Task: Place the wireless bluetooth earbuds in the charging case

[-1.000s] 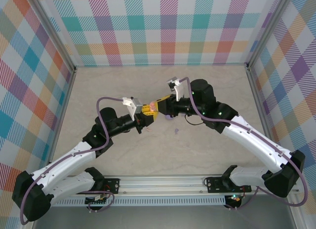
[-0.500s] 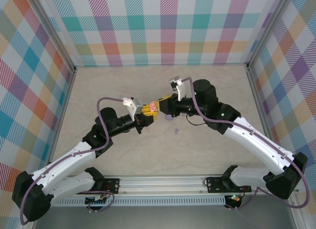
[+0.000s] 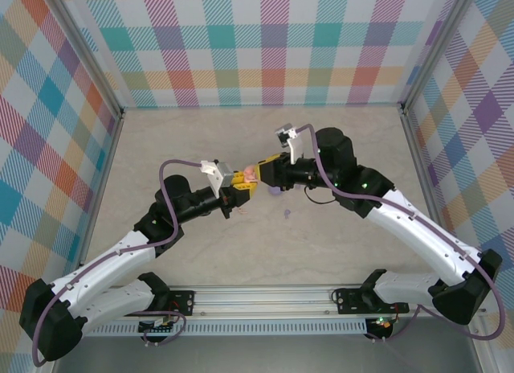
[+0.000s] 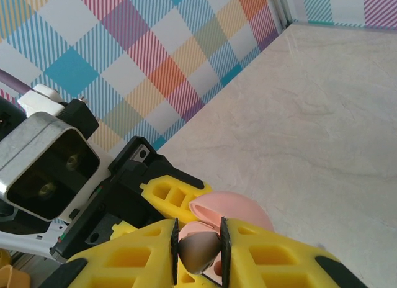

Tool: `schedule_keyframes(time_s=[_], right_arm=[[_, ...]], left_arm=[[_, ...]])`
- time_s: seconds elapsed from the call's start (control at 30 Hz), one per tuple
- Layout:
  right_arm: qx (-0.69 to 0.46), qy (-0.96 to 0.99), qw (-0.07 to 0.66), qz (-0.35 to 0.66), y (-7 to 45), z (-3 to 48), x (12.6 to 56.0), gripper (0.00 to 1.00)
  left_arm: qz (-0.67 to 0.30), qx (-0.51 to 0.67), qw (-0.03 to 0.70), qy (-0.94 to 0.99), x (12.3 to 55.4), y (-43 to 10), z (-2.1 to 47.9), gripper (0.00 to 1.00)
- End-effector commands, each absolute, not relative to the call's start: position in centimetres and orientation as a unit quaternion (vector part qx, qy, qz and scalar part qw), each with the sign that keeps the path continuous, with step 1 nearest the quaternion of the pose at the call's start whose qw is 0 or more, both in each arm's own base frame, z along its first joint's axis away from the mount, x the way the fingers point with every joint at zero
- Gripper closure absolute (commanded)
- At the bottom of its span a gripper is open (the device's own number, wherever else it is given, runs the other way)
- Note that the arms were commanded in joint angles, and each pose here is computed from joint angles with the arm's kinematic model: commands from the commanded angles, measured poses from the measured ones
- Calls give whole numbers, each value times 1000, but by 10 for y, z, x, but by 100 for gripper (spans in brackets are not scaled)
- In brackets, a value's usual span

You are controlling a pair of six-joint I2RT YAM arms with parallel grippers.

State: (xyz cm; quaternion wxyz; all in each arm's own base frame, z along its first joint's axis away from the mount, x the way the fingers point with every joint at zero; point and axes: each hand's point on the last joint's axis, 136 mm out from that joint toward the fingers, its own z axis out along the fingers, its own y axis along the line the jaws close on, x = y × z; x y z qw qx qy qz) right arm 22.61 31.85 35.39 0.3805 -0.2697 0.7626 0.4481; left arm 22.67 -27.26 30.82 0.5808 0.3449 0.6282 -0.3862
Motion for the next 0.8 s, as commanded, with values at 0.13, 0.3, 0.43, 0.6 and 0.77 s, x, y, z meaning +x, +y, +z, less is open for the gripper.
schedule_keyframes(time_s=[0.13, 0.3, 0.43, 0.6, 0.77], right_arm=[[-280, 756, 376, 458, 323, 363, 222, 76], [-281, 758, 370, 457, 324, 360, 223, 75], [-280, 760, 369, 456, 324, 359, 223, 75], [-281, 761, 369, 454, 324, 359, 223, 75], [-281, 759, 370, 456, 323, 361, 222, 75]], left_arm=[[-392, 368, 602, 590, 215, -275, 329, 88], [-387, 367, 608, 588, 215, -273, 331, 88], [-385, 368, 611, 586, 215, -273, 333, 88], [-384, 369, 609, 587, 215, -273, 332, 88], [-379, 367, 610, 591, 217, -272, 331, 88]])
